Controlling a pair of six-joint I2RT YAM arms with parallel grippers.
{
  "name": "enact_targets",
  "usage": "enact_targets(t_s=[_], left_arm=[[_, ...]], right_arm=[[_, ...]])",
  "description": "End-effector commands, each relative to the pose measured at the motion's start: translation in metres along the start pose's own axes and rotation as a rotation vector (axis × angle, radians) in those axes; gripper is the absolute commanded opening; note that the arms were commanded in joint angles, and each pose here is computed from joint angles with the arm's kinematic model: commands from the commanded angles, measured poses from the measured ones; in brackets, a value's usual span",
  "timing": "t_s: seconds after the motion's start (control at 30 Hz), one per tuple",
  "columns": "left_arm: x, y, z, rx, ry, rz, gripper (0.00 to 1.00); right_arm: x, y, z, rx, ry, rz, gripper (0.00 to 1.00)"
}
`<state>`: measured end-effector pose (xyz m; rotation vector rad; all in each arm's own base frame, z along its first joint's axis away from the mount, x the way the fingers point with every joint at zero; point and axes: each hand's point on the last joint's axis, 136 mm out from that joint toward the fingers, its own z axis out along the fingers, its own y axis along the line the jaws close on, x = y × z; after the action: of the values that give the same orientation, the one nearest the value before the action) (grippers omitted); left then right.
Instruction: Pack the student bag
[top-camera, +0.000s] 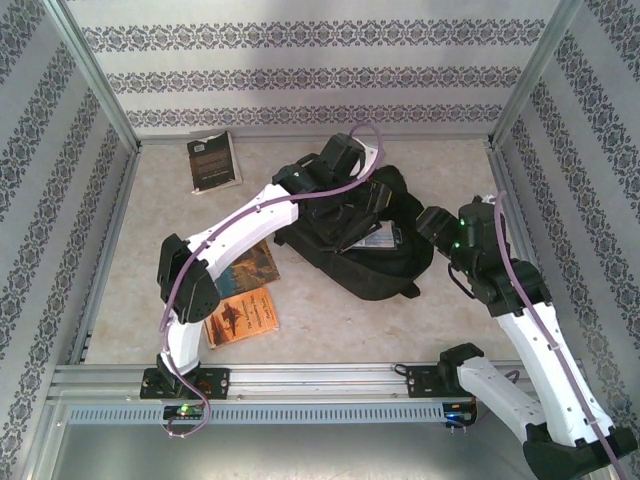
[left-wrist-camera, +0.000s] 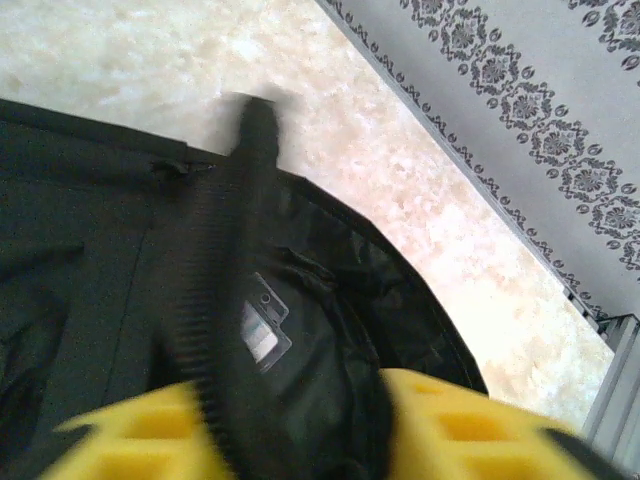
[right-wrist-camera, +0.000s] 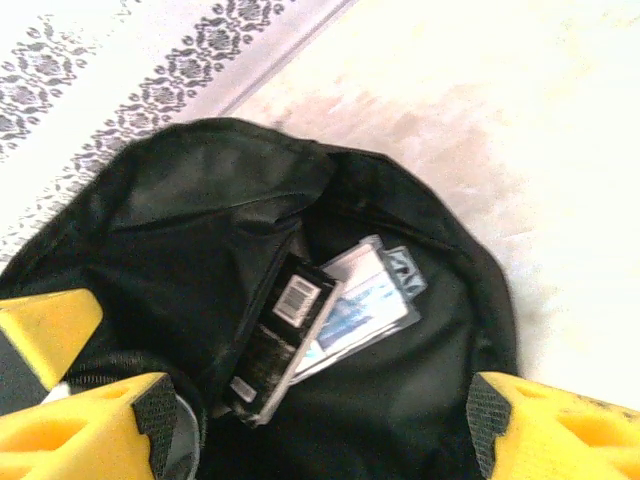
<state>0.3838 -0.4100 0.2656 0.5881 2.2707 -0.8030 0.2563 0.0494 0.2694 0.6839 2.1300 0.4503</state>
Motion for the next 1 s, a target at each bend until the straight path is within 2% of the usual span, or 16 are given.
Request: enact_targets(t_s=[0.0, 0.17, 0.27, 0.37, 0.53, 0.67, 0.8, 0.9, 0.97], left_arm=[[-0.025, -0.009, -0.036, -0.012, -0.089, 0.014, 0.59], [-0.030, 0.015, -0.104, -0.158, -0.178, 0.008, 0.67], [-0.005, 0.052, -0.144, -0.277, -0.195, -0.119, 0.72], [0.043, 0.091, -0.180, -0.356, -0.207, -0.318, 0.75], [0.157, 0.144, -0.222, -0.531, -0.130, -0.641, 0.80], [0.243, 0.163, -0.237, -0.635, -0.065, -0.871, 0.80], [0.307, 0.175, -0.248, -0.729, -0.033, -1.044, 0.80], [0.347, 0.182, -0.247, -0.793, 0.016, -1.138, 0.91], [0.366, 0.187, -0.245, -0.823, 0.059, -1.172, 0.95]], right_arm=[[-0.012, 0.000, -0.011, 0.034, -0.022, -0.091, 0.77], [0.003, 0.050, -0.007, -0.143, 0.089, -0.208, 0.75], [0.031, 0.094, -0.005, -0.307, 0.195, -0.330, 0.75], [0.077, 0.139, -0.004, -0.459, 0.344, -0.479, 0.75], [0.178, 0.189, 0.002, -0.625, 0.626, -0.752, 0.76], [0.234, 0.201, 0.036, -0.590, 0.798, -0.828, 0.76], [0.272, 0.206, 0.073, -0.520, 0.944, -0.800, 0.75], [0.298, 0.204, 0.091, -0.479, 1.033, -0.770, 0.75], [0.308, 0.201, 0.098, -0.452, 1.065, -0.746, 0.75]])
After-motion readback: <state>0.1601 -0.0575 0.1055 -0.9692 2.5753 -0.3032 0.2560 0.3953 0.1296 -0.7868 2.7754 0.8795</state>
